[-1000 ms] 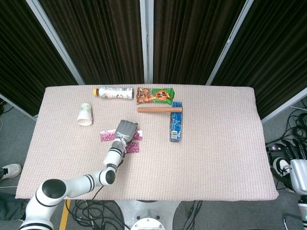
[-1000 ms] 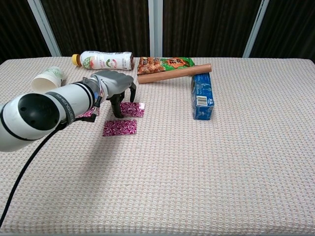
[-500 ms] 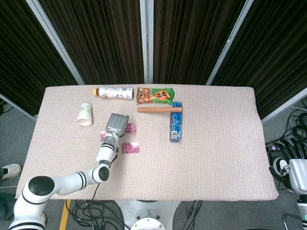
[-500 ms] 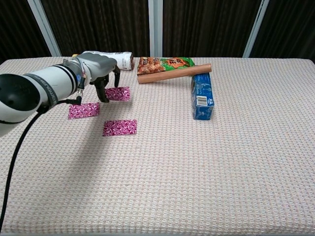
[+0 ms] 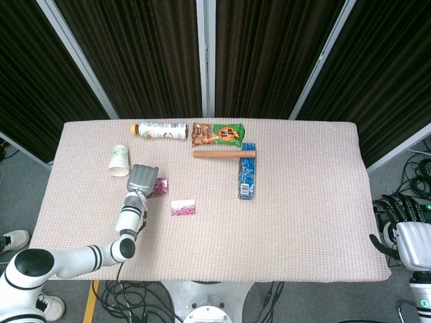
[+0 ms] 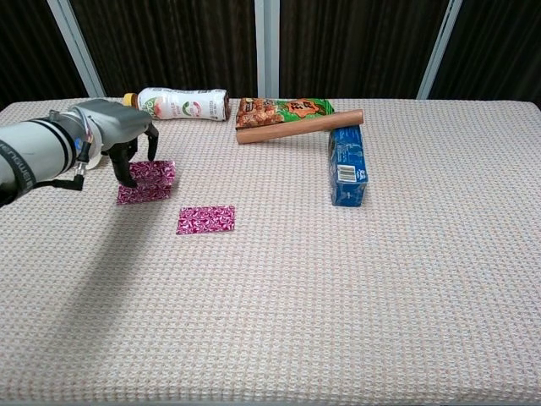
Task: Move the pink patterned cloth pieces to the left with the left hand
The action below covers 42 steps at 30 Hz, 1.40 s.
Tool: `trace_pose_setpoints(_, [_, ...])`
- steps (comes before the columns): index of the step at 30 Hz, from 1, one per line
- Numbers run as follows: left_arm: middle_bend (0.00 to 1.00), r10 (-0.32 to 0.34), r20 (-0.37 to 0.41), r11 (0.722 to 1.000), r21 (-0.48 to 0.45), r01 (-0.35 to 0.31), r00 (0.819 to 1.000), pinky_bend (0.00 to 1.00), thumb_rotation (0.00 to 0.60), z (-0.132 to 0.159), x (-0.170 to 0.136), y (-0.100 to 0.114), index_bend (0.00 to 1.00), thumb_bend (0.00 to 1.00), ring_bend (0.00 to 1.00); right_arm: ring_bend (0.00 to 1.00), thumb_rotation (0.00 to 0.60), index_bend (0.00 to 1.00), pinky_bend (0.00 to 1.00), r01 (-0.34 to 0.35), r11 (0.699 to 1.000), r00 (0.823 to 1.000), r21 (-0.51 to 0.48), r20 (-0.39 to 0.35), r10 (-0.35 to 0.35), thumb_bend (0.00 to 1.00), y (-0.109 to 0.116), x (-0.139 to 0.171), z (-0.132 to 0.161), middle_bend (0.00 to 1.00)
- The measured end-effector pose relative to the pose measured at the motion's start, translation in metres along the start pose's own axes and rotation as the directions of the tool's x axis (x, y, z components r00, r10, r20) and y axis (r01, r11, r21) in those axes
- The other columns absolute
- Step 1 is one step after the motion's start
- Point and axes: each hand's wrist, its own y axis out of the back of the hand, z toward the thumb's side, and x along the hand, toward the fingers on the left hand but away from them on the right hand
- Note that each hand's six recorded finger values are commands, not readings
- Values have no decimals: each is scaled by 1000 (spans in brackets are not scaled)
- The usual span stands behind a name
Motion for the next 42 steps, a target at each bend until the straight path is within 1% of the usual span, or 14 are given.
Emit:
trace_pose_setpoints(4, [880,-5,-3,1000,21,5,1000,882,600,-5,-1,-7,444,263,830,1,596,209,0,-1,1000,1000,-1,0,1,140,-1,0,0,137])
trace_pose_setpoints(8, [879,-19,-8,1000,2,19,1000,882,600,-7,0,-13,441,263,830,1,599,209,0,-3,1000,1000,1,0,3,139,-2,0,1,138])
trace_pose_setpoints(17, [879,-40,-21,999,-28,40,999,882,600,-3,0,-16,439,264,830,1,600,209,0,-3,1000,1000,6,6,3,139,-1,1,0,138])
trace_pose_setpoints(42, [876,-65,-45,998,-2,65,997,882,600,3,5,-20,412,262,830,1,598,209,0,-8,1000,1000,8,24,8,138,-2,1,-6,137])
